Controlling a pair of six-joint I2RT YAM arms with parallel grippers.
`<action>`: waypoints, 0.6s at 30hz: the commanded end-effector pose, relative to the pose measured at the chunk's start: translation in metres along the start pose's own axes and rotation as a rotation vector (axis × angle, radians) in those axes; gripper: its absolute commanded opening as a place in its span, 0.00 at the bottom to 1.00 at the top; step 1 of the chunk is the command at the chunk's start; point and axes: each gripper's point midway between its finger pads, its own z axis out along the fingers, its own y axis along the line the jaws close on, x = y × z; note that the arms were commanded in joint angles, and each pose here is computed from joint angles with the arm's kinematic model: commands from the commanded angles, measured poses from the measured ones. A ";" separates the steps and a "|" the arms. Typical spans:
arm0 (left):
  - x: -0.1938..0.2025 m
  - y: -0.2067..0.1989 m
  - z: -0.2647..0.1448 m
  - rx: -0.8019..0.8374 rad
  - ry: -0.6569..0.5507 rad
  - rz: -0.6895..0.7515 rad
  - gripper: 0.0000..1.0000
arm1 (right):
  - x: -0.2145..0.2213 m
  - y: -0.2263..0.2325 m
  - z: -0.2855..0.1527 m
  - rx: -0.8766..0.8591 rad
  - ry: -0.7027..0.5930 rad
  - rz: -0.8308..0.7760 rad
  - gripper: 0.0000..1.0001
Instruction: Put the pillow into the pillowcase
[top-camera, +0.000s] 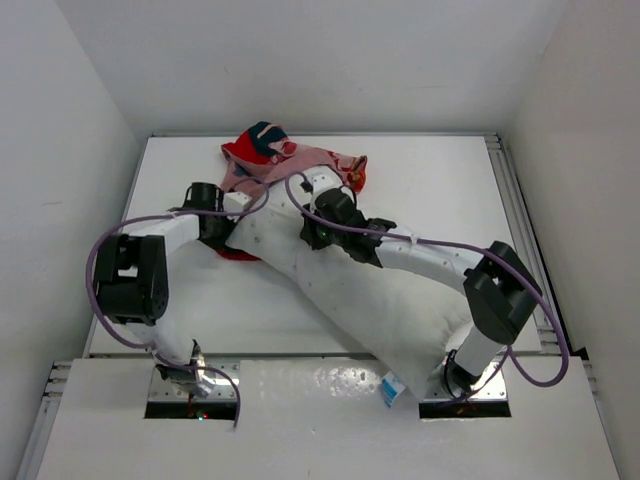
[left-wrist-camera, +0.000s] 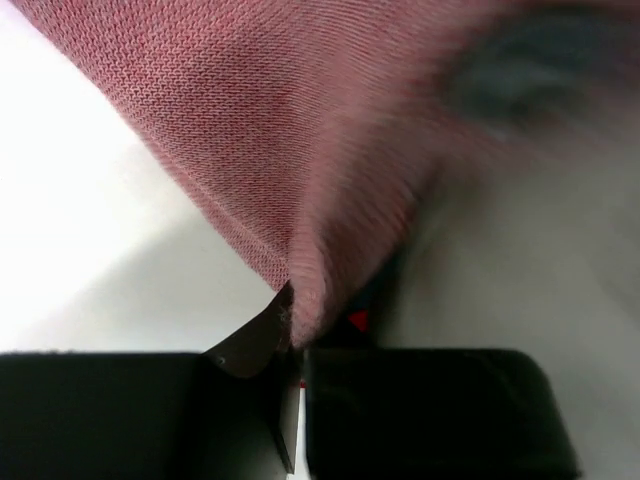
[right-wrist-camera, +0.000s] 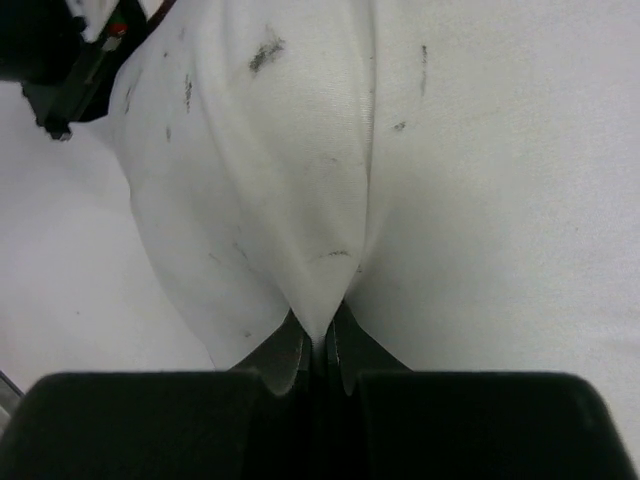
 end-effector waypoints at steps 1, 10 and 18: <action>-0.041 -0.003 -0.046 0.047 -0.164 0.029 0.00 | -0.001 -0.017 -0.004 0.069 -0.023 0.117 0.00; -0.080 -0.019 -0.130 0.125 -0.216 0.122 0.00 | -0.035 -0.068 0.007 0.176 -0.129 0.458 0.00; -0.097 -0.132 -0.152 0.335 -0.243 0.399 0.00 | -0.058 -0.085 0.011 0.235 -0.223 0.690 0.00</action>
